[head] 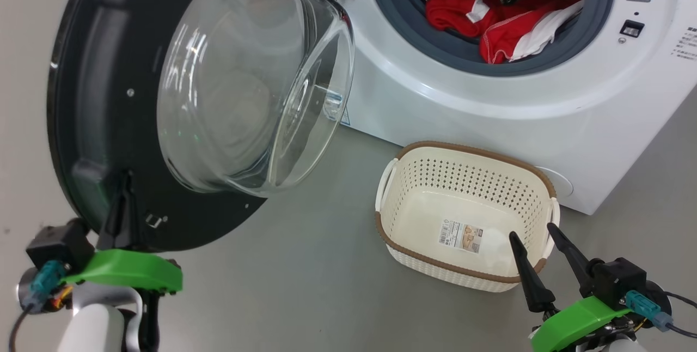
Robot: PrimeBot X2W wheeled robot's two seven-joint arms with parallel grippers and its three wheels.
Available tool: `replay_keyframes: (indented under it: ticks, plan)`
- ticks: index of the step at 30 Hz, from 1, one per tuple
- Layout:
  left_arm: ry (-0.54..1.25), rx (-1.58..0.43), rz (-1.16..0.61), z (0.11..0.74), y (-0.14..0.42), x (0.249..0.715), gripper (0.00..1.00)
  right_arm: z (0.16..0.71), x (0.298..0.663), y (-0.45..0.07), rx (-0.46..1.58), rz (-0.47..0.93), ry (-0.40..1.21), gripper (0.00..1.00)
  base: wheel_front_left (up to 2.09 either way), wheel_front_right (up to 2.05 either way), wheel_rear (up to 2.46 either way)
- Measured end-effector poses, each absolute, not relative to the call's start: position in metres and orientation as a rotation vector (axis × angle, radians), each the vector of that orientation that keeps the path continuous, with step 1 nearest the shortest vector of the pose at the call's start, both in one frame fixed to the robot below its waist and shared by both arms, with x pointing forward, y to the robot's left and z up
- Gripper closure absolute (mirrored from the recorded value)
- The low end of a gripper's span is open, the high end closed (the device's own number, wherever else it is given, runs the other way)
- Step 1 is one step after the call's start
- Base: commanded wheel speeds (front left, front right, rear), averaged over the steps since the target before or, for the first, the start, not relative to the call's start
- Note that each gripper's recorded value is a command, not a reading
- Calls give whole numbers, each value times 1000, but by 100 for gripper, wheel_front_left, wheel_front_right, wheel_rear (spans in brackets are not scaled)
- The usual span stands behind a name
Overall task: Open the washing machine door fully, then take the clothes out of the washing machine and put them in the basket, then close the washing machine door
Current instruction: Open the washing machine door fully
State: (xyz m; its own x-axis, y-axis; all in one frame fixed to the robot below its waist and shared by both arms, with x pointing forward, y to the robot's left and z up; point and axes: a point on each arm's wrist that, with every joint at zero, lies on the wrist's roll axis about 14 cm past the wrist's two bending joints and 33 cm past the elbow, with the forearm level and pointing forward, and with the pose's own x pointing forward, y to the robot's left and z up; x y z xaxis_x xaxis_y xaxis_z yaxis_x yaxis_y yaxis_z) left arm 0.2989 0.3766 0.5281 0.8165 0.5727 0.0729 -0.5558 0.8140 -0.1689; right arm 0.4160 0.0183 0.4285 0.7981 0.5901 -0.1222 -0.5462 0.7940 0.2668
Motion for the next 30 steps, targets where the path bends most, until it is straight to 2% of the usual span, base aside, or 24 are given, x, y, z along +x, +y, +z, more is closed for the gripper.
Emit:
replay_keyframes:
  ticks: [30]
  plan:
    - [-87,-140,739,525,435,304,100,411,416,23,203,657,241,0,0,0,0]
